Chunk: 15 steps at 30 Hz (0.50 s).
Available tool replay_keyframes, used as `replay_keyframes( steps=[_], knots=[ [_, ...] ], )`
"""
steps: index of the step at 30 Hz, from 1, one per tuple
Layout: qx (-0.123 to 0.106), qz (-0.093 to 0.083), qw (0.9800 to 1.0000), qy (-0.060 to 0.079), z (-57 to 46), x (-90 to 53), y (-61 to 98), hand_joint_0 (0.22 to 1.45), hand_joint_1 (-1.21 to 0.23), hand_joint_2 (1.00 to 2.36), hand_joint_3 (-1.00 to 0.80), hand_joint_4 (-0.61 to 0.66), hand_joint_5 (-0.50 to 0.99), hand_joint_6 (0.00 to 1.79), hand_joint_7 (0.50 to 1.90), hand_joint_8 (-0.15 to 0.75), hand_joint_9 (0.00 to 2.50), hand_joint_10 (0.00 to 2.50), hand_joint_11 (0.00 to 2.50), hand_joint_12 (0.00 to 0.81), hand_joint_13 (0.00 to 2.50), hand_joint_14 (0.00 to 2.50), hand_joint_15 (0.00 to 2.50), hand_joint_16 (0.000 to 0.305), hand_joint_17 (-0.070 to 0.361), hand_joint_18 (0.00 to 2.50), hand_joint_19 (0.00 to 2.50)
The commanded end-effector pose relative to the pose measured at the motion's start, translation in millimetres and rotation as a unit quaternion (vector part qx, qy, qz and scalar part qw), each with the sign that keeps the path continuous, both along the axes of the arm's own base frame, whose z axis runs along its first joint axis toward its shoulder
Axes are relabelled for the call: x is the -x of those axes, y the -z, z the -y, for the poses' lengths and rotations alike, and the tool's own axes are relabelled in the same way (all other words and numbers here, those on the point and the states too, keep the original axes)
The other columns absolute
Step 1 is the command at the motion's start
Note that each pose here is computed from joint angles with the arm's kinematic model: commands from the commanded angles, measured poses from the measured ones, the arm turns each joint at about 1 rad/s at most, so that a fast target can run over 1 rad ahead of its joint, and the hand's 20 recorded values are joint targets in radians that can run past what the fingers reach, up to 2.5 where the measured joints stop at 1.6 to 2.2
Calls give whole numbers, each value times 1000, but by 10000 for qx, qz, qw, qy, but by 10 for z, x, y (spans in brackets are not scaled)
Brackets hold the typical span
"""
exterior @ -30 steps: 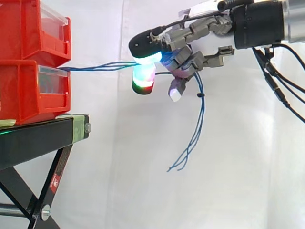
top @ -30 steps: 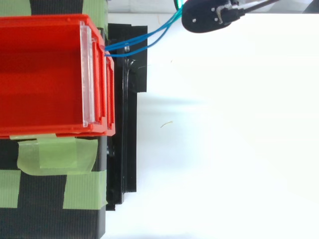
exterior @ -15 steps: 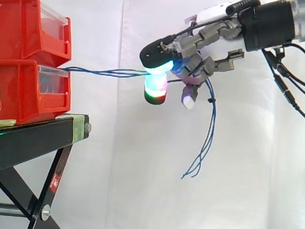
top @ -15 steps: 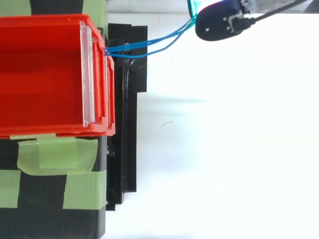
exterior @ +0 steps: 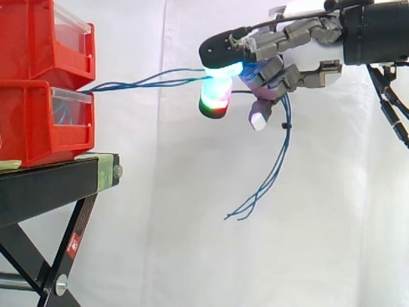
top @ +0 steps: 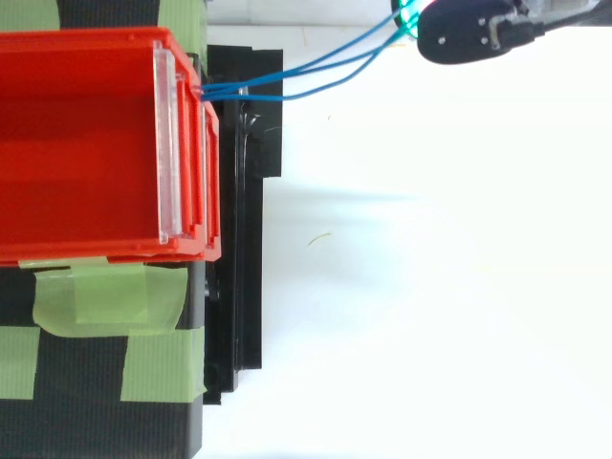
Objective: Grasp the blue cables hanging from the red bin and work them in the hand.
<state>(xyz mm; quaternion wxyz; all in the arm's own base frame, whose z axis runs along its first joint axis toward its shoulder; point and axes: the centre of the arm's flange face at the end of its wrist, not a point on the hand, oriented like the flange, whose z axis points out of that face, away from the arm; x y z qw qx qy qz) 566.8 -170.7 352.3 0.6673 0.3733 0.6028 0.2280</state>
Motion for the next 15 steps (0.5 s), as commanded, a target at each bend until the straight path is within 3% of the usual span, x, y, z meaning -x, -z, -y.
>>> replay_keyframes(
  steps=[1,5,9,12,15],
  knots=[
    [1,67,10000,-14,-23,-18,-13,983,-684,1013,125,270,271,488,1194,393,565,2500,2500,492,944,2500,1664,57,128,1087,524],
    [1,82,10000,-30,-48,-29,-16,975,-687,1014,117,268,270,490,1187,395,567,2500,2500,490,947,2500,1670,58,129,1093,535],
    [1,113,9999,-53,-74,-42,-22,930,-696,1016,-20,277,269,477,1195,391,565,2500,2500,502,952,2500,1671,59,132,1106,533],
    [36,382,9992,-52,-95,-106,-71,860,-684,1018,-267,267,266,450,1218,399,559,2500,2500,493,937,2500,1671,57,128,1083,570],
    [57,453,9990,19,-81,-117,-87,831,-677,1018,-431,247,265,404,1261,387,543,2500,2500,493,908,2500,1712,51,114,1042,685]
  ],
)
